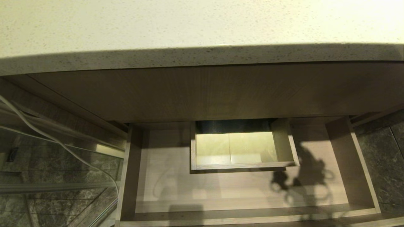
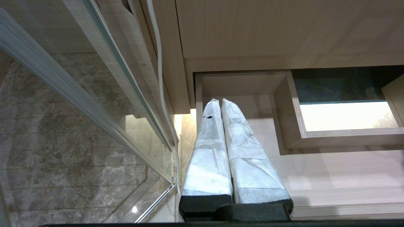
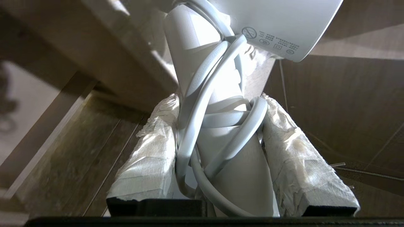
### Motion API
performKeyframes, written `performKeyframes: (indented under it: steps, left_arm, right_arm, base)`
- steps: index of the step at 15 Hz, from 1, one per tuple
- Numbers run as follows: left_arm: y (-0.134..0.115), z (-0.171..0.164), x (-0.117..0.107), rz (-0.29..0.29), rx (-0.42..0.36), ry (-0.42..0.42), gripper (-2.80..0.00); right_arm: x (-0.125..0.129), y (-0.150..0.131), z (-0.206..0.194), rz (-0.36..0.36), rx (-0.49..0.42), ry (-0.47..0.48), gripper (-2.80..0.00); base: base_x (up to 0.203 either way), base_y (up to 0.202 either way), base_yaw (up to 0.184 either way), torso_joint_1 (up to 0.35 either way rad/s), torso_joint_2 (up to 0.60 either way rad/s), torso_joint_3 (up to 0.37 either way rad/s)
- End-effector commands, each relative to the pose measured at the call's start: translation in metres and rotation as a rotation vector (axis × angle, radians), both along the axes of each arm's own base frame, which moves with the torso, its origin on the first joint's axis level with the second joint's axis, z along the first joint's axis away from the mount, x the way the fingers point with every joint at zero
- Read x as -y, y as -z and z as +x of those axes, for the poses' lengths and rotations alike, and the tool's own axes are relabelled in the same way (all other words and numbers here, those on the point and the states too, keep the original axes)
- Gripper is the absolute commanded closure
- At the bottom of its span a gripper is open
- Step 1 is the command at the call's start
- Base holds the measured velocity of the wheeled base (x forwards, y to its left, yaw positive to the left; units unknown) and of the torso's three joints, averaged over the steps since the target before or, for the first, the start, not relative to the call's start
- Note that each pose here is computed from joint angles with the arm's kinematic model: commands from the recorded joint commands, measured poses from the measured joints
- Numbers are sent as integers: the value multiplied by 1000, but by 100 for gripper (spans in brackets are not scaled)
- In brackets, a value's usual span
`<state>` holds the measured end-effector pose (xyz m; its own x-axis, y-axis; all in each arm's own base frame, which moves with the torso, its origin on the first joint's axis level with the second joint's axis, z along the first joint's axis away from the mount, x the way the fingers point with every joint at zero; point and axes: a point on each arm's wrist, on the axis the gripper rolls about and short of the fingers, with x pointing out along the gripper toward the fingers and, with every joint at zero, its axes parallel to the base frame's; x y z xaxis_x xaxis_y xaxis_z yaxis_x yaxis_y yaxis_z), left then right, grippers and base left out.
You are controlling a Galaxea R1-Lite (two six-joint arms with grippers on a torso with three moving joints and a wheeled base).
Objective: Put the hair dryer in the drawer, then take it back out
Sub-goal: Place it on the countertop
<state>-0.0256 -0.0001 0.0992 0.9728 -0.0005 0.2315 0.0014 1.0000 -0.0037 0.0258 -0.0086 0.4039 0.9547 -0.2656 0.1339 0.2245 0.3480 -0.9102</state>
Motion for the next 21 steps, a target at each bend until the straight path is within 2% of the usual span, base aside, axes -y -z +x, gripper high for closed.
performKeyframes:
  steps: [1,5,7,13,16,21]
  left_arm:
    - [11,4,0,0,-38,0,0]
    - [11,4,0,0,-39,0,0]
    - [11,4,0,0,-38,0,0]
    - [11,4,0,0,-37,0,0]
    - [11,4,0,0,-39,0,0]
    - [11,4,0,0,-39,0,0]
  right_arm:
    - [14,-3,23,27,-21,-2,0]
    - [23,-17,39,90,51,-20,0]
    - [27,-25,45,81,91,-25,0]
    - [33,-47,64,114,172,-92,0]
    - [44,-52,84,131,192,-104,0]
    - [72,-48,137,177,137,-94,0]
  base:
    - [0,0,0,0,0,0]
    - [0,0,0,0,0,0]
    - [0,0,0,0,0,0]
    - [0,0,0,0,0,0]
    - [0,0,0,0,0,0]
    - [0,0,0,0,0,0]
